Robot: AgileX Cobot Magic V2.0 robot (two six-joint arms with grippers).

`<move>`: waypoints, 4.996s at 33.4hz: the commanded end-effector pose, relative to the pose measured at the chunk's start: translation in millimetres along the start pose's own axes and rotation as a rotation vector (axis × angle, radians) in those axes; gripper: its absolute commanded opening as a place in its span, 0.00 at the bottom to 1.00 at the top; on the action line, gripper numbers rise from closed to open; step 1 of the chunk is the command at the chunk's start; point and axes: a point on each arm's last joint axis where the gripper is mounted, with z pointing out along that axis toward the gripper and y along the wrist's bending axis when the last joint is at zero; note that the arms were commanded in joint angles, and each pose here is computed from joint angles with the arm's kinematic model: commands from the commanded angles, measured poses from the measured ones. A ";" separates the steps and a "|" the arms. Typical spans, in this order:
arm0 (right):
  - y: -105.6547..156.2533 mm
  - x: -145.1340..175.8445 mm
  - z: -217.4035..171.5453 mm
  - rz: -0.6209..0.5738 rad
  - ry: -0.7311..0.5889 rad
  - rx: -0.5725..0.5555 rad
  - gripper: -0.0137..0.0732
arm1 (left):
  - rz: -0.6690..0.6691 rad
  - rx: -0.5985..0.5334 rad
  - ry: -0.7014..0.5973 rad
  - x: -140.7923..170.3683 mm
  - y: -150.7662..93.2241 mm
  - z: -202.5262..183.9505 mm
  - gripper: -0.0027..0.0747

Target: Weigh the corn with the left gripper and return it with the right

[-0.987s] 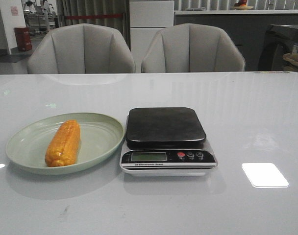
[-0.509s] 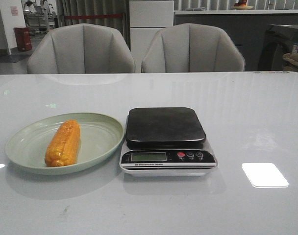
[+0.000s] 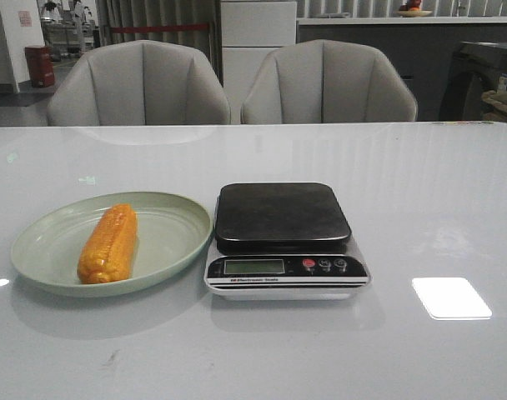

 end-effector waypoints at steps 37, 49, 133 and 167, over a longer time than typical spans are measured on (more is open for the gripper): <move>0.6 -4.5 -1.4 -0.012 -0.089 -0.010 0.34 | -0.013 0.071 0.430 -11.4 -60.2 206.0 0.26; 0.6 -4.5 -1.4 -0.012 -0.089 -0.010 0.34 | 0.000 0.148 0.379 -57.3 -90.8 197.8 0.20; 0.6 -4.5 -1.3 -0.012 -0.088 -0.010 0.34 | 0.075 0.391 -0.014 -45.7 -90.0 7.9 0.61; 1.5 -10.8 -2.1 -0.012 -0.158 -0.019 0.34 | 0.259 0.467 -0.507 65.9 -8.1 -115.4 0.42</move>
